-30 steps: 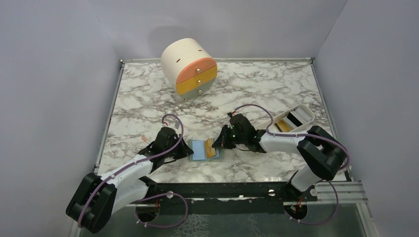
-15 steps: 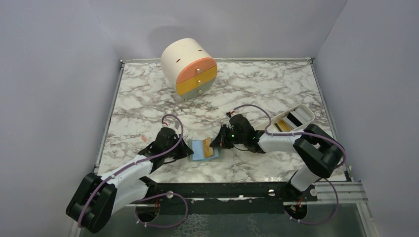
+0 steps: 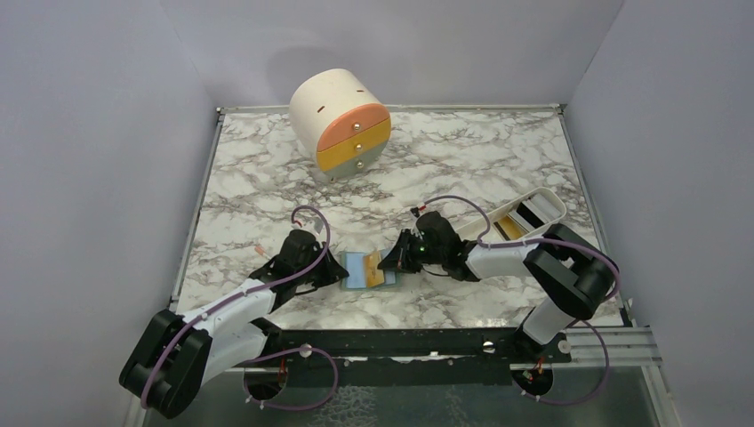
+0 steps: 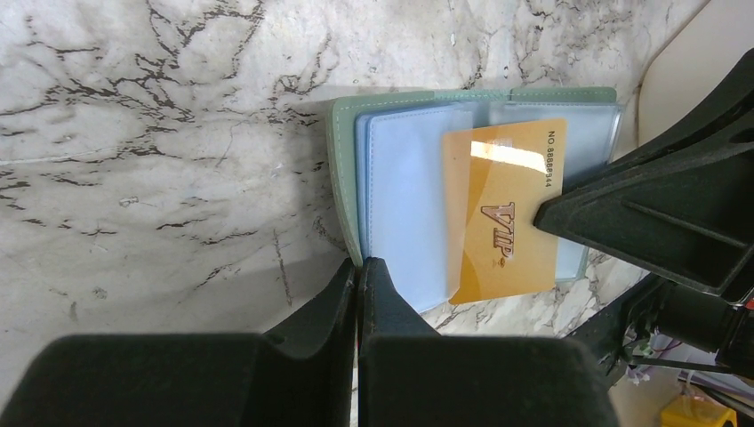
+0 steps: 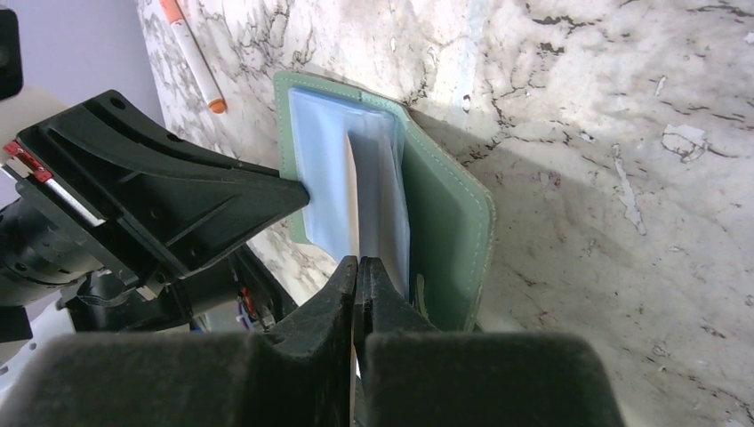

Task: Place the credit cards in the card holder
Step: Insert the credit card into the card holder.

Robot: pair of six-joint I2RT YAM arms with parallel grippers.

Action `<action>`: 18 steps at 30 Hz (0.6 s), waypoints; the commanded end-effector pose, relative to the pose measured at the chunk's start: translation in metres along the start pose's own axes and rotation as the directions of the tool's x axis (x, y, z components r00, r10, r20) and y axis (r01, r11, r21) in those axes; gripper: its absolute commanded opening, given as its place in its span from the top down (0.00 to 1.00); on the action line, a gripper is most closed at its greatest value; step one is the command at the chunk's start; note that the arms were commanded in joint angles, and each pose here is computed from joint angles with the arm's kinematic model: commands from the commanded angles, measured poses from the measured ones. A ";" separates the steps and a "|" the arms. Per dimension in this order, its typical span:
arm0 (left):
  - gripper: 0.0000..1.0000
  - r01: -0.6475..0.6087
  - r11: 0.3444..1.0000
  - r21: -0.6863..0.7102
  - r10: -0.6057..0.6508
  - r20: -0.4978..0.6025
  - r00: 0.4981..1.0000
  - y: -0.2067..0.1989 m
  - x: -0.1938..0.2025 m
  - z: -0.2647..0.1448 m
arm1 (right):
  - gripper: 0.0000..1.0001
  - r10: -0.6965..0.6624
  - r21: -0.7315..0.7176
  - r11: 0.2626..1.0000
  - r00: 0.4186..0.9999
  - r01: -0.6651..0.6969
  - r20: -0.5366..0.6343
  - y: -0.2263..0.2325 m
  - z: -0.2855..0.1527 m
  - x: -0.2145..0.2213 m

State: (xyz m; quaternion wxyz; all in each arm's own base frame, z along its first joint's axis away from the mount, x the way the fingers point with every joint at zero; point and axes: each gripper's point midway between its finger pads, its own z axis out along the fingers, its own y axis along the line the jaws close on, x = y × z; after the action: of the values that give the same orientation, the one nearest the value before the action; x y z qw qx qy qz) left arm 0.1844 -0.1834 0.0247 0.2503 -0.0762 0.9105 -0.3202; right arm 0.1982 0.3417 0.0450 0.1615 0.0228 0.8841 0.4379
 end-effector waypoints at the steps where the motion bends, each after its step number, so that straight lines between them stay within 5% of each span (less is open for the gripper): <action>1: 1.00 0.017 1.000 0.004 -0.016 -0.015 1.000 0.003 0.008 -0.001 | 0.99 0.020 0.003 1.000 0.999 -0.020 0.037 -0.001 0.006 -0.005; 18: 1.00 0.038 0.999 0.031 -0.037 -0.026 0.999 0.001 0.012 0.002 | 0.95 0.009 0.037 0.999 1.000 -0.010 0.019 -0.007 0.017 -0.004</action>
State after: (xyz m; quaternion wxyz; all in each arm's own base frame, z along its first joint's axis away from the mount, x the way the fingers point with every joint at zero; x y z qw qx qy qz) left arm 0.1835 -0.1855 0.0238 0.2508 -0.0902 0.9041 -0.3339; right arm 0.2045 0.3432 0.0359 0.1634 0.0407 0.8863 0.4313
